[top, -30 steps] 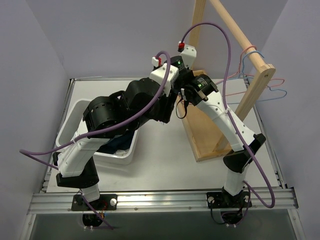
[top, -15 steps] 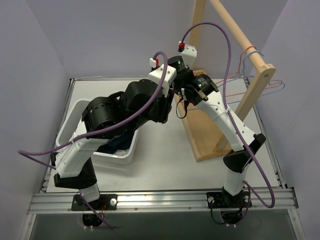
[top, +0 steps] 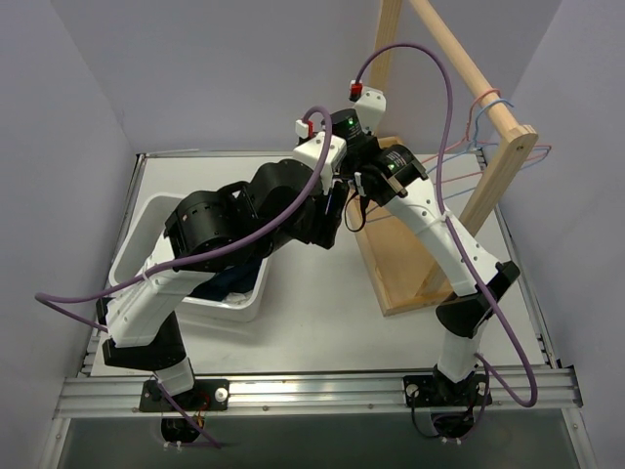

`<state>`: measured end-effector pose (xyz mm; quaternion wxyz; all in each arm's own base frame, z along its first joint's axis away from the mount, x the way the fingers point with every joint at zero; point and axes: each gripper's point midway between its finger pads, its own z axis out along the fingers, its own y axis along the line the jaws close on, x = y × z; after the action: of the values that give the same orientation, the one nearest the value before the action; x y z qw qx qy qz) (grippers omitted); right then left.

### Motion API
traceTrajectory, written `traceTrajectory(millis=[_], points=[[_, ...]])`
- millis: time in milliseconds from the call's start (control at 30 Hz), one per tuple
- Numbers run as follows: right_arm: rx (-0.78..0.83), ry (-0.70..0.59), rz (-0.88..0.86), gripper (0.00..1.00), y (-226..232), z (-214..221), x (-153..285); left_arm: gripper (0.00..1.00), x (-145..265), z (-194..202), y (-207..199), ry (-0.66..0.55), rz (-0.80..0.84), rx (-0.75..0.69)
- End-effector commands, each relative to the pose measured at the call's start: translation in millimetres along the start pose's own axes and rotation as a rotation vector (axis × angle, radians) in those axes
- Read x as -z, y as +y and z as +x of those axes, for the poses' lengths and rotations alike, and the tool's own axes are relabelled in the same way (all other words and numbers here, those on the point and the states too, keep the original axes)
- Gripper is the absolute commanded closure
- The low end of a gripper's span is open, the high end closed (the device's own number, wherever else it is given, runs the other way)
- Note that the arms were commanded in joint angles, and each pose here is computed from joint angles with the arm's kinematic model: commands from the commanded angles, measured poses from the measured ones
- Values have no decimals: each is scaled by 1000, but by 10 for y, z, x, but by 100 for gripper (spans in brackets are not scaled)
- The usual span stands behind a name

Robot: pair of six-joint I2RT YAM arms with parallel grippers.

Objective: Remove the skirt from the hanger

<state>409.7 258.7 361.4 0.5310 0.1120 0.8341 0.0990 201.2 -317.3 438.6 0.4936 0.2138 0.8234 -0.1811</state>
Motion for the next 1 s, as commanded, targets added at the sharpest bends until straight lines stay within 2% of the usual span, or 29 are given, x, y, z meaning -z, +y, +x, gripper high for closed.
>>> traceTrajectory(millis=[0,167,200,233,300,367,400,433,500,533,700,833,933,967], points=[[-31,-68,0,100,0,-259,140,35,340,546,455,220,-96,-135],[-37,-67,-11,100,18,-278,161,58,323,640,488,251,-111,-153],[-37,-65,-15,100,22,-276,168,71,327,638,504,249,-117,-151],[-37,-64,-18,100,25,-278,175,78,335,628,519,245,-121,-148],[-25,-60,-32,100,40,-280,198,97,354,577,564,226,-132,-143],[-8,-49,-63,96,87,-254,209,98,376,524,604,208,-138,-142],[-3,-35,-99,87,134,-249,244,98,374,501,643,202,-149,-140],[15,-25,-123,61,161,-230,253,98,388,468,671,191,-154,-136],[22,-8,-172,43,214,-222,333,98,416,414,776,173,-174,-119],[18,-2,-181,31,217,-215,357,98,415,407,803,172,-177,-115],[22,30,-212,0,156,-199,541,98,490,276,1022,121,-171,-61],[1,23,-296,0,180,-317,808,98,463,261,1182,129,-173,-48],[-40,18,-420,0,261,-452,1142,98,402,217,1257,121,-167,-40],[-49,25,-516,0,336,-510,1370,98,384,179,1301,111,-165,-44]])
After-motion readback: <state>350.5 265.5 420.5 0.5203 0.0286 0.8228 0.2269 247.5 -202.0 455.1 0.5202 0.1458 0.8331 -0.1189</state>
